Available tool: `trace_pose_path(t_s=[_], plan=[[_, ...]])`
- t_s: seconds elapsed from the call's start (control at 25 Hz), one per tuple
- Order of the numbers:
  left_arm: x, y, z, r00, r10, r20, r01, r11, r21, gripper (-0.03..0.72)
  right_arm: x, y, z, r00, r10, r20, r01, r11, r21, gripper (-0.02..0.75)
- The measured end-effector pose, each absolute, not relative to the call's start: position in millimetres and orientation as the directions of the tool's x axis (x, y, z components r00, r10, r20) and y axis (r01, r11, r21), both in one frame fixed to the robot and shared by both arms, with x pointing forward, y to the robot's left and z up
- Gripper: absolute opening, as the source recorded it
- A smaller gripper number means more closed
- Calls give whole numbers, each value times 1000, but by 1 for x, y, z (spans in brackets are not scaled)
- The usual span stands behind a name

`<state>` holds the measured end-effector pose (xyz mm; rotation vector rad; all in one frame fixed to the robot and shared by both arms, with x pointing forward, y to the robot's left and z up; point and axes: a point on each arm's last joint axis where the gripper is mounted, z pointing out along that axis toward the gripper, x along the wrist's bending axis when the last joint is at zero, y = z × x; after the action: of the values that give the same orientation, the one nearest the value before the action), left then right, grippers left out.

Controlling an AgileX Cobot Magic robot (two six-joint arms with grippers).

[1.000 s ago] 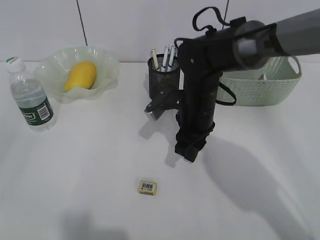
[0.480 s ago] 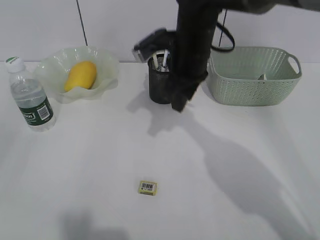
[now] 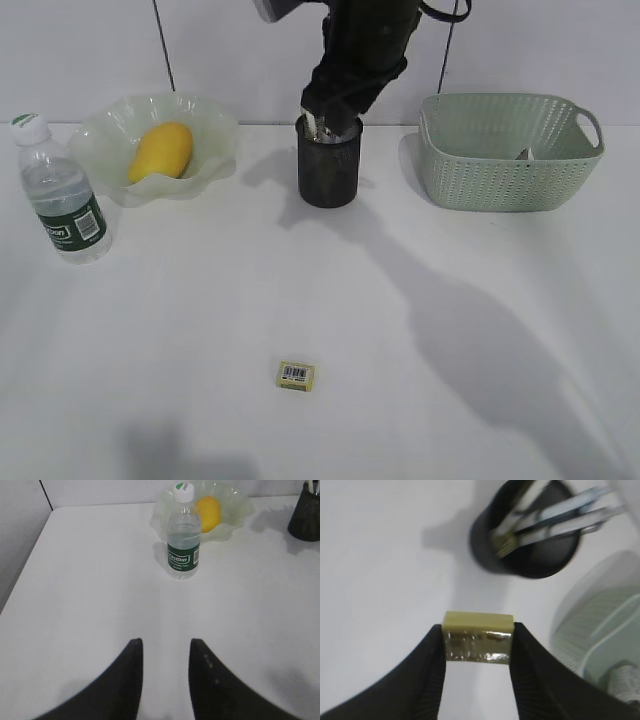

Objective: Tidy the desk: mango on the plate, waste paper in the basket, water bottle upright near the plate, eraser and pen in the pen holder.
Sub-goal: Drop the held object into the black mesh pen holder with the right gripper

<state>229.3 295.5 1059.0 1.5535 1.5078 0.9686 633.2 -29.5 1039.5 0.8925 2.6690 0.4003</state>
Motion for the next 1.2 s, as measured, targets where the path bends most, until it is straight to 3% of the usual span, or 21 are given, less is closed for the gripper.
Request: trace_pose_path(t_s=[0.52,1.0,1.2], plan=[[229,295,1059,20,1000,16,431,-23,902,246,673,-51,1042,-586,798,-141,602,545,584,319],[229,295,1059,20,1000,16,431,-23,902,246,694,-37,976,-529,848,-27,682,444,582,319],[229,295,1059,20,1000,16,431,-23,902,246,698,-38,965,-510,860,-13,699,423,577,319]])
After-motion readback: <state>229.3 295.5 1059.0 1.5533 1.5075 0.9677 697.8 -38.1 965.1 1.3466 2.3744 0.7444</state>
